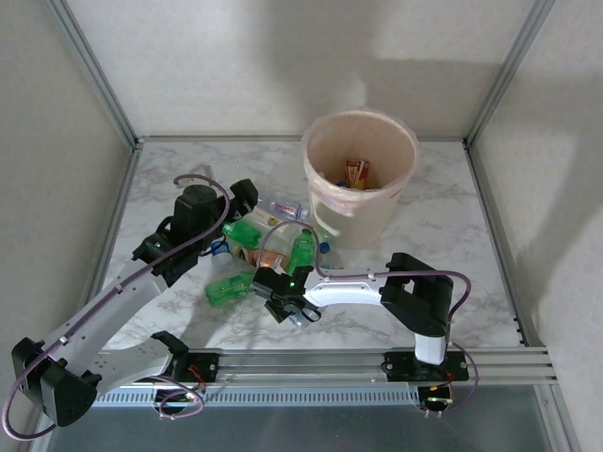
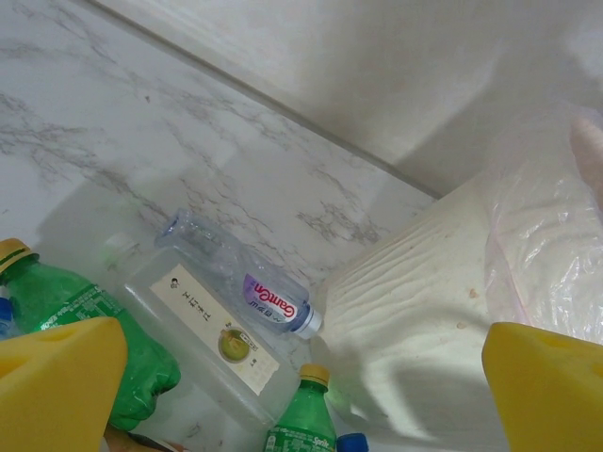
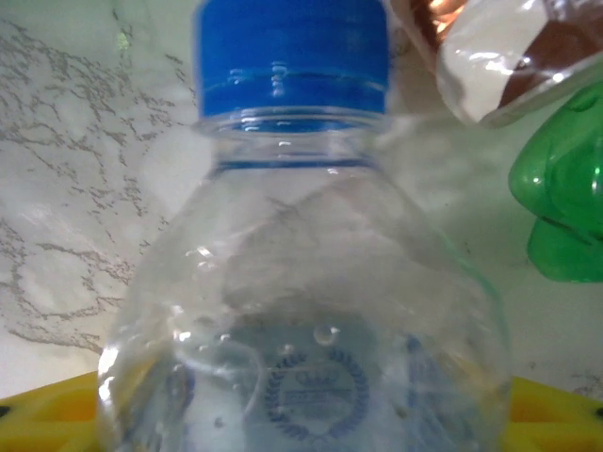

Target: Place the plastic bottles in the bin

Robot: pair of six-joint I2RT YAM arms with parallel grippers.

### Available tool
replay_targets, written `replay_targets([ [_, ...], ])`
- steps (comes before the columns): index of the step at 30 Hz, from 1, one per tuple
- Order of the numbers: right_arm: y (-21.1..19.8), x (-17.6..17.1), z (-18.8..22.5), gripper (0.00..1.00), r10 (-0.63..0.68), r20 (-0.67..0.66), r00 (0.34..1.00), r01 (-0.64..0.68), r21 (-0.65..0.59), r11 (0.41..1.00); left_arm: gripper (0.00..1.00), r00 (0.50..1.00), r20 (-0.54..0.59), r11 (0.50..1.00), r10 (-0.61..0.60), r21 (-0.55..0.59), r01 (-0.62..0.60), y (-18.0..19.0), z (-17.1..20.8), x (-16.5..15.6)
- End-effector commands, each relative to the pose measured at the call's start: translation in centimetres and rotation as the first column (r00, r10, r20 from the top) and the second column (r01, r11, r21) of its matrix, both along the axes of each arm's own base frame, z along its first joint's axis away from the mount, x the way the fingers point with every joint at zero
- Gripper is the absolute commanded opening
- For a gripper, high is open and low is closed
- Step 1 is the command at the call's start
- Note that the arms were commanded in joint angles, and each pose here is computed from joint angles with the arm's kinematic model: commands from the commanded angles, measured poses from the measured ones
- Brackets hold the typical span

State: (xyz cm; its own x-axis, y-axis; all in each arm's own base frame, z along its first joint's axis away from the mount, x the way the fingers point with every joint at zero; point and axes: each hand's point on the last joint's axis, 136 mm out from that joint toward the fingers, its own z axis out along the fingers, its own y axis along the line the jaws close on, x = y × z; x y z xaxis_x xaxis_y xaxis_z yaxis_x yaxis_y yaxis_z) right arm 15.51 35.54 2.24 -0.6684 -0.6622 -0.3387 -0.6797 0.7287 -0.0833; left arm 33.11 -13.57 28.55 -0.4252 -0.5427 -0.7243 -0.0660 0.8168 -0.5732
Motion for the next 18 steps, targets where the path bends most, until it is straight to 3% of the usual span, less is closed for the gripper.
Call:
replay_targets([
  [1, 0.2, 0.0, 0.9, 0.6, -0.001, 0.026, 1.0, 0.001, 0.007, 1.0, 0.97, 1.0, -0.002, 1.0, 0.003, -0.021, -0.003, 0.2, -0.1, -0.1],
  [10, 0.1, 1.0, 6.0, 0.53, -0.04, 0.102, 0.994, 0.032, 0.085, 0.996, 0.96, 1.0, -0.006, 1.0, 0.004, -0.027, -0.004, 0.3, -0.2, -0.1],
  [18, 0.2, 3.3, 16.6, 0.51, -0.17, 0.253, 0.952, 0.087, 0.31, 0.947, 0.96, 1.0, -0.005, 0.999, 0.0, -0.039, -0.001, 0.2, 0.0, -0.1],
])
